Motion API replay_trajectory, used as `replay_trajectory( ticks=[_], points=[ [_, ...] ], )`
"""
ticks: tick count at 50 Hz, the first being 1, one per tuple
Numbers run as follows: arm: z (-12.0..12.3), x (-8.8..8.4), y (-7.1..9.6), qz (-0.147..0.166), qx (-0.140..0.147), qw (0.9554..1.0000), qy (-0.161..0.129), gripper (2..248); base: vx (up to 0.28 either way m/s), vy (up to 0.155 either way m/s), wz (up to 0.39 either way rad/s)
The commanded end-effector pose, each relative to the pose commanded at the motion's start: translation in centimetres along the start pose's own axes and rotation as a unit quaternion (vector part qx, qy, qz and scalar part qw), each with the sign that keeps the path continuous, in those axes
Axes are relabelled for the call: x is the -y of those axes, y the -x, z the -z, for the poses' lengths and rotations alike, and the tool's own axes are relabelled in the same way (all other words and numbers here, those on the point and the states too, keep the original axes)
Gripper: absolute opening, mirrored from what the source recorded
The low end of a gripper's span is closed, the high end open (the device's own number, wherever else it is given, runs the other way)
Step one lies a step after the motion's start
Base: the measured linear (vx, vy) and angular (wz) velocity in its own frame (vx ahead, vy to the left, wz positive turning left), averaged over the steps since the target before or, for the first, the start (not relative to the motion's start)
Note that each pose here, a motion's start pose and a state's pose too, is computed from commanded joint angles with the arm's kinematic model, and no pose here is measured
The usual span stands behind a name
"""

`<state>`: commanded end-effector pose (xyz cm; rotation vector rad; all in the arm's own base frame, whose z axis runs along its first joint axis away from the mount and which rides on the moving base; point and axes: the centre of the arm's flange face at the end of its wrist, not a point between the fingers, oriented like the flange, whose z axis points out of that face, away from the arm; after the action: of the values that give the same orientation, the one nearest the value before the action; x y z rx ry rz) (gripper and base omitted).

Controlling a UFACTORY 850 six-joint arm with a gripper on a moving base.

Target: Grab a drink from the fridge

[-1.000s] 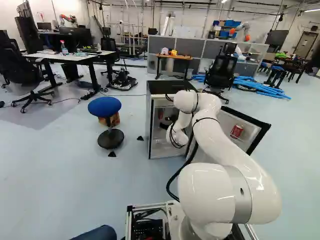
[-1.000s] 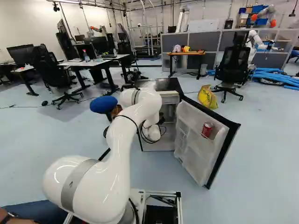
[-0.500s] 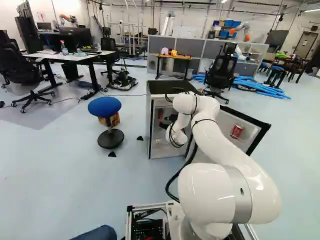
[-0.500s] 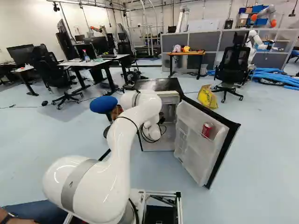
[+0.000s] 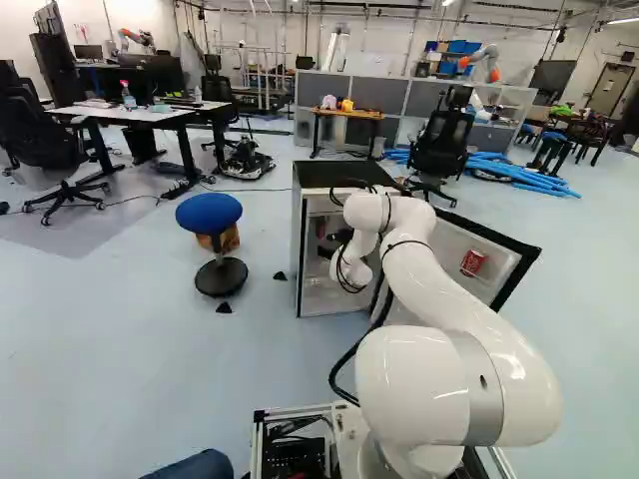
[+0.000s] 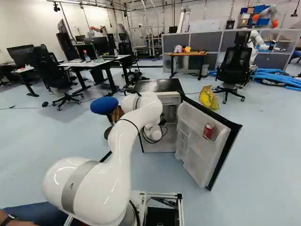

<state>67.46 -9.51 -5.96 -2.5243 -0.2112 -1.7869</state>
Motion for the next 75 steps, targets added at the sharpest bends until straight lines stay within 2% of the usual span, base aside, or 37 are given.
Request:
replay_trajectory(
  ticks=[24,51,64,75],
  points=[
    [-0.6,-0.1,-2.7,0.006,0.012,0.9999,-0.001,247,0.0,0.0,0.0],
    [-2.3,0.0,-2.6,0.012,-0.004,0.9999,-0.002,247,0.0,0.0,0.0],
    [-2.6,0.3,-4.0,0.016,-0.012,0.9998,-0.004,247,0.0,0.0,0.0],
    [-3.2,0.7,-4.1,0.018,-0.018,0.9996,-0.007,247,0.0,0.0,0.0]
  ],
)
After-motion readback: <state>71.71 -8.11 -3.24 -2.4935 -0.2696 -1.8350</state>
